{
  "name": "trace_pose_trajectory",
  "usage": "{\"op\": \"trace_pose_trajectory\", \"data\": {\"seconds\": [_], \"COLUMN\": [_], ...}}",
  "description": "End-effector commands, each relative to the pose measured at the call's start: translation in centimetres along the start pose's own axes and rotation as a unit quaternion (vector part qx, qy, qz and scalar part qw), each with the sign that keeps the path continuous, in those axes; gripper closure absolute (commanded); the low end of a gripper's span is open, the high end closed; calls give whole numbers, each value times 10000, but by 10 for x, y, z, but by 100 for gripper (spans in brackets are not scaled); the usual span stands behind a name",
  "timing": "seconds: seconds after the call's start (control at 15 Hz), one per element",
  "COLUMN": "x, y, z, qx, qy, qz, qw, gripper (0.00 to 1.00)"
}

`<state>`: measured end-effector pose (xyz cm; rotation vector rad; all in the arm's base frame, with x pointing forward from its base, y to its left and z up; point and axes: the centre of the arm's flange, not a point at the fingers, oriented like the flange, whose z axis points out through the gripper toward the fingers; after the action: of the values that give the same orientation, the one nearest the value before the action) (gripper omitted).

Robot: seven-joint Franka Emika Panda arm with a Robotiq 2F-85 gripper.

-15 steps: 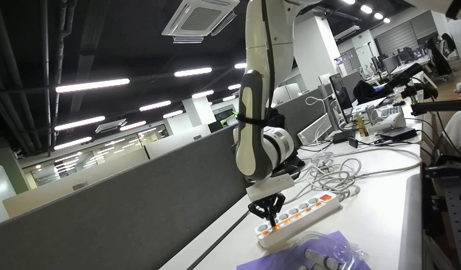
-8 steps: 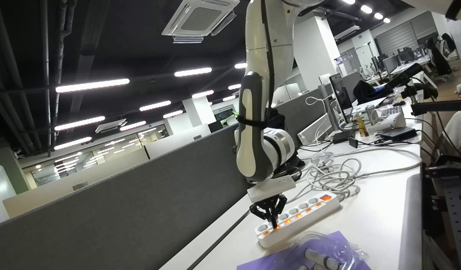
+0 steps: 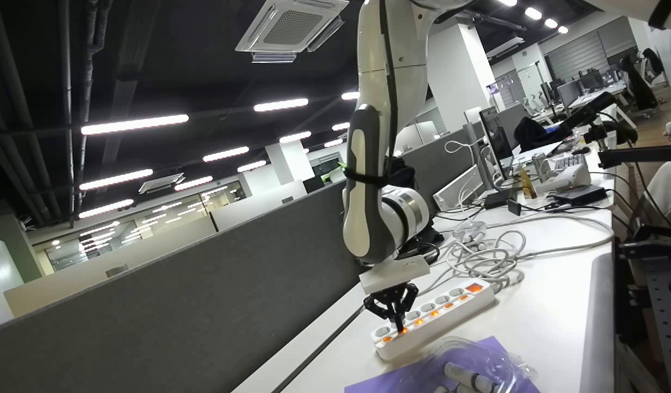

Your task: Flip the second switch from the left on the adaptor.

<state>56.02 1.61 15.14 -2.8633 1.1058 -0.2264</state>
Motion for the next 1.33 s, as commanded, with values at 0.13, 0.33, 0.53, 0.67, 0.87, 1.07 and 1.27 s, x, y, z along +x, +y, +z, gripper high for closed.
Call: {"op": "trace_pose_trajectory", "data": {"seconds": [0.13,0.33,0.53,0.67,0.87,1.07,1.27], "x": [1,2,2,3,4,5,6], "y": [4,5,7,8,8,11,14], "z": [-7,-8,-9,-11,-15,-16,-12], "qx": [-51,-118,-180,-199,-233,-262,-275], "qy": [-73,-136,-205,-219,-208,-195,-239], "qz": [172,195,212,213,212,232,258], "qw": [9998,9996,9994,9993,9993,9992,9990], "gripper": [100,100,100,100,100,100,100]}}
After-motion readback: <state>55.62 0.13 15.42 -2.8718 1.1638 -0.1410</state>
